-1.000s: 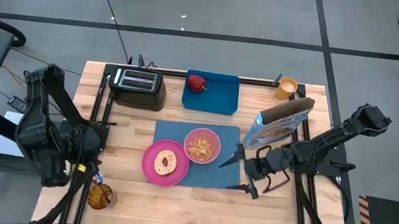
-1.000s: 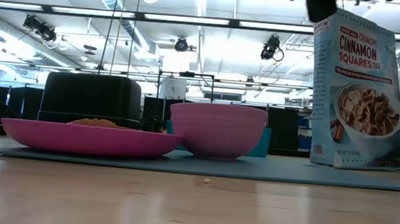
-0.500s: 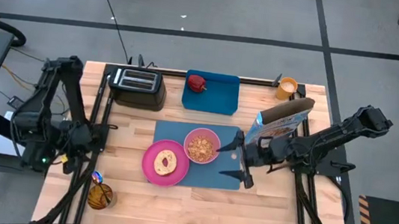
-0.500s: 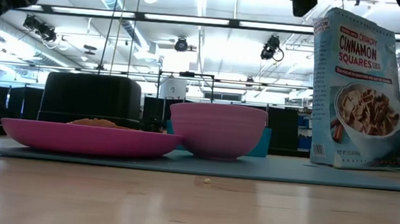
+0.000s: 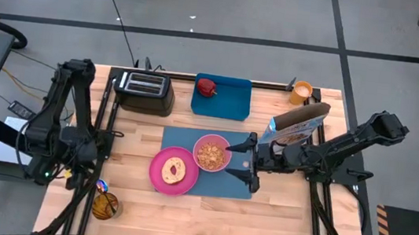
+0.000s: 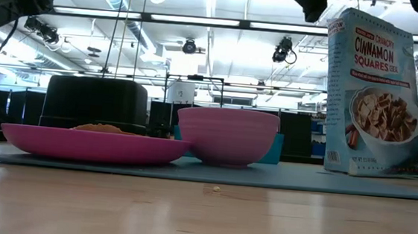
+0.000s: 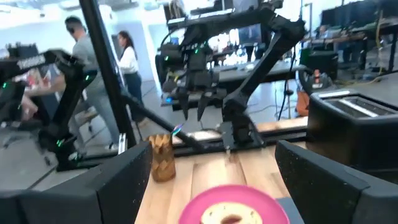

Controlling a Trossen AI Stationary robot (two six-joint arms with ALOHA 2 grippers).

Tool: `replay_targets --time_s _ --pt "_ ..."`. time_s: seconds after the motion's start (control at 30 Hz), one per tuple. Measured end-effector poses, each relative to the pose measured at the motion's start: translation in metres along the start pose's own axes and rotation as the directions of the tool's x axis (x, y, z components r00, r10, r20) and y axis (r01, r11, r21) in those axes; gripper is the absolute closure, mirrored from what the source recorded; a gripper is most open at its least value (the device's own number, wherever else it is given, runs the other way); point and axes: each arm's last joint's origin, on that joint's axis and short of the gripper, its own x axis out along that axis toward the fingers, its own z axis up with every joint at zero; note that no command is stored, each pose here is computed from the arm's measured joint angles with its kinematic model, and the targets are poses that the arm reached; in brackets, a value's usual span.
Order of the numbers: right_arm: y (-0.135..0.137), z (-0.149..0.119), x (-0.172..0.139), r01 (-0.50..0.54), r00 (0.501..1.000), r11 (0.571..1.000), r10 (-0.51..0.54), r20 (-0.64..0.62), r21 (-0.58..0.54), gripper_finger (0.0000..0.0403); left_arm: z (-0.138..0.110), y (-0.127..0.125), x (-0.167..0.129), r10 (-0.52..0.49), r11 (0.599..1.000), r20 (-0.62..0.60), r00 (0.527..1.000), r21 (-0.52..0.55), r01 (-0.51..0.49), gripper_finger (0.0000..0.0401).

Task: Arrange a breakfast setting
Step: Put the iridescent spoon on the blue placemat

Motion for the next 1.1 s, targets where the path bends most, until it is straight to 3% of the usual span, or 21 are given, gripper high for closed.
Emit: replay_targets --time_s 0.57,0.77,0.93,1.1 --pt "-0.002 -0.033 0.029 0.011 0.994 0.999 -0.014 0.109 0.031 0.0055 -0.008 -0.003 -0.005 -0.139 0.988 0.053 0.989 0.077 0.135 0.0225" --pt "0.003 -0.040 0.032 -0.006 0.993 0.999 0.002 0.114 0.037 0.0055 -0.013 -0.002 -0.008 -0.172 0.984 0.038 0.984 0.057 0.170 0.0225" --pt "0.007 -0.041 0.030 -0.020 0.994 0.999 0.016 0.112 0.038 0.0055 -0.012 0.000 -0.008 -0.198 0.980 0.106 0.974 0.033 0.196 0.0225" --pt "0.009 -0.040 0.029 -0.030 0.993 0.999 0.025 0.115 0.041 0.0055 -0.024 0.013 0.013 -0.199 0.980 0.106 0.974 -0.003 0.200 0.0225"
